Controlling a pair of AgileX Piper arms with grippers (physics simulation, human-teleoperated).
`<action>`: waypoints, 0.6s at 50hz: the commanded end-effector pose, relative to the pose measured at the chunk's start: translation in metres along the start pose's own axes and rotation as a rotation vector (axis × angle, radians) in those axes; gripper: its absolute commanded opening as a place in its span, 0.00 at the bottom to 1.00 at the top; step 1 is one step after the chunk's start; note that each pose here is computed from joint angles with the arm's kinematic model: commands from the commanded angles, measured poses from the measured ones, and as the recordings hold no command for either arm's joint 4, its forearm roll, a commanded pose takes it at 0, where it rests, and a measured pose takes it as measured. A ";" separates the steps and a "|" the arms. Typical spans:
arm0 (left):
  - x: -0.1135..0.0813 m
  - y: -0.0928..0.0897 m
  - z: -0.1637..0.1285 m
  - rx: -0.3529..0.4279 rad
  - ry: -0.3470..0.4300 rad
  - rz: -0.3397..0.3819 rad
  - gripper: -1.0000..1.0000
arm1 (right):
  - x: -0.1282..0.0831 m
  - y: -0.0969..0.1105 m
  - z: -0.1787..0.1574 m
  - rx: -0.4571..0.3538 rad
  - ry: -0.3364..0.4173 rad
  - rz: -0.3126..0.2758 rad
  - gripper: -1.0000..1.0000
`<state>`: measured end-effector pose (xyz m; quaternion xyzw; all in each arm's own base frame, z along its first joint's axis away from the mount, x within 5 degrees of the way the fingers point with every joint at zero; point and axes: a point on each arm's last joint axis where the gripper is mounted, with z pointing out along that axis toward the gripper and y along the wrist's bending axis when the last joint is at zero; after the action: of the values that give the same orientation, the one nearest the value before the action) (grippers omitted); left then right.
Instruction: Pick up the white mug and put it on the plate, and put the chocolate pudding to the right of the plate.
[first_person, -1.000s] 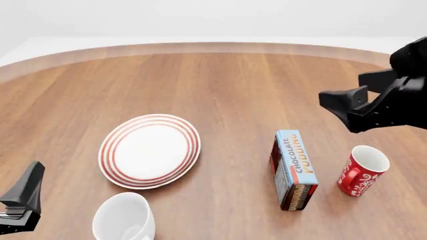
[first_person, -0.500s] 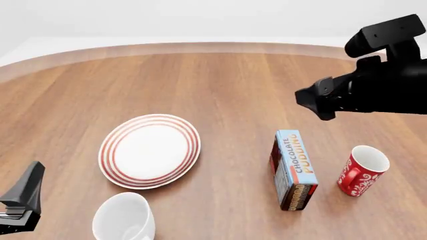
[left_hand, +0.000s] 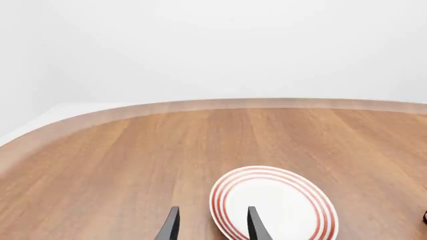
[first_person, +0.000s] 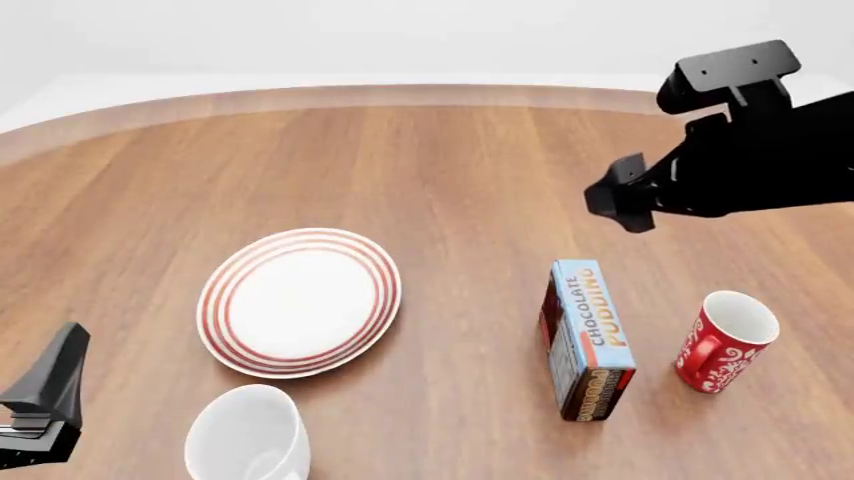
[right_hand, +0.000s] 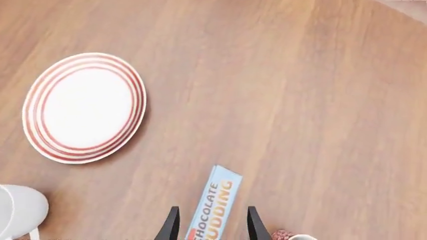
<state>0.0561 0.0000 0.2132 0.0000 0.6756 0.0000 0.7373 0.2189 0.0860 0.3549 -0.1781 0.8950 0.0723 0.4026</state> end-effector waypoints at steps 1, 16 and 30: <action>0.000 0.000 0.000 0.000 0.000 0.000 1.00 | -0.001 0.003 0.012 -0.008 0.053 0.031 1.00; 0.000 0.000 0.000 0.000 0.000 0.000 1.00 | 0.003 0.004 0.026 -0.008 0.098 0.105 1.00; 0.000 0.000 0.000 0.000 0.000 0.000 1.00 | 0.010 0.005 0.043 -0.004 0.136 0.135 1.00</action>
<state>0.0561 0.0000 0.2132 0.0000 0.6756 0.0000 0.7373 0.2351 0.0964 0.3309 -0.1338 0.9229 0.0876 0.3502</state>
